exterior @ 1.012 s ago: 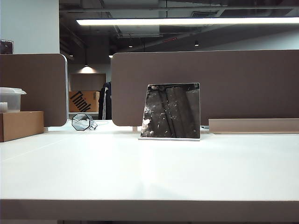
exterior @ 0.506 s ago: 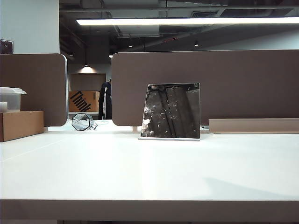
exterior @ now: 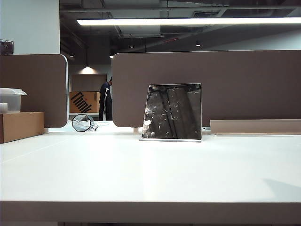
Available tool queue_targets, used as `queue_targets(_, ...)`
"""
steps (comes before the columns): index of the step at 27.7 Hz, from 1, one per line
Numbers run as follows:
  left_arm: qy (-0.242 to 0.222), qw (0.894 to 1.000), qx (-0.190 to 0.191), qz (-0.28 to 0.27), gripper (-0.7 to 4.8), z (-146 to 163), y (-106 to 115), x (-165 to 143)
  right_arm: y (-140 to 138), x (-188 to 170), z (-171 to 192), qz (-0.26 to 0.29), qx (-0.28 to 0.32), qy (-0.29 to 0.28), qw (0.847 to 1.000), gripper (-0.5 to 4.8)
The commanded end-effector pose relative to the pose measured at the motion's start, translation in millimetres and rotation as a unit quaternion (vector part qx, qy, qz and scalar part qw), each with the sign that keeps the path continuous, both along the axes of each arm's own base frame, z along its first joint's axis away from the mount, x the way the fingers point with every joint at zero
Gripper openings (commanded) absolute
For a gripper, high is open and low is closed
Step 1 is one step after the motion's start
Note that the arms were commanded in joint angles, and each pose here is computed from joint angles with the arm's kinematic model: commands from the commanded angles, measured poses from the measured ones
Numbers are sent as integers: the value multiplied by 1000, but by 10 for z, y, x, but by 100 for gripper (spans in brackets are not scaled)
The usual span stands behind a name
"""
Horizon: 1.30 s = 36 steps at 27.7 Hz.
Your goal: Push the center of the mirror on the table forward to move it for a short distance.
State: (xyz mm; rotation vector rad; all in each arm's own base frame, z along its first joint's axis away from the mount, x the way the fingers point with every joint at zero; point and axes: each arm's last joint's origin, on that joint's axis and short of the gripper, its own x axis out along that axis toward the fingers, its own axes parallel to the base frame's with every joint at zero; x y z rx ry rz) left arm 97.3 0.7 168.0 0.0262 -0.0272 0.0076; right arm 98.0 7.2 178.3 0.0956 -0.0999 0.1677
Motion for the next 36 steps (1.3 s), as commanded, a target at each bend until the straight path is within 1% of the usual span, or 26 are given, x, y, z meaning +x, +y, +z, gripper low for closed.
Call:
queue_targets(1,-4,1000,0,-3,-5,6,-2,1,-2,-14,4,-2,3,-20,1000,-5)
queue_targets(12,-4,1000,0,-3,-5,6,-2,1,-68,-12,-14,-50,3,-11,999,-5)
queue_targets(36,-4,1000,0,-3,-5,5,-2,1,-66,-12,-13,-49,3,-11,999,-5)
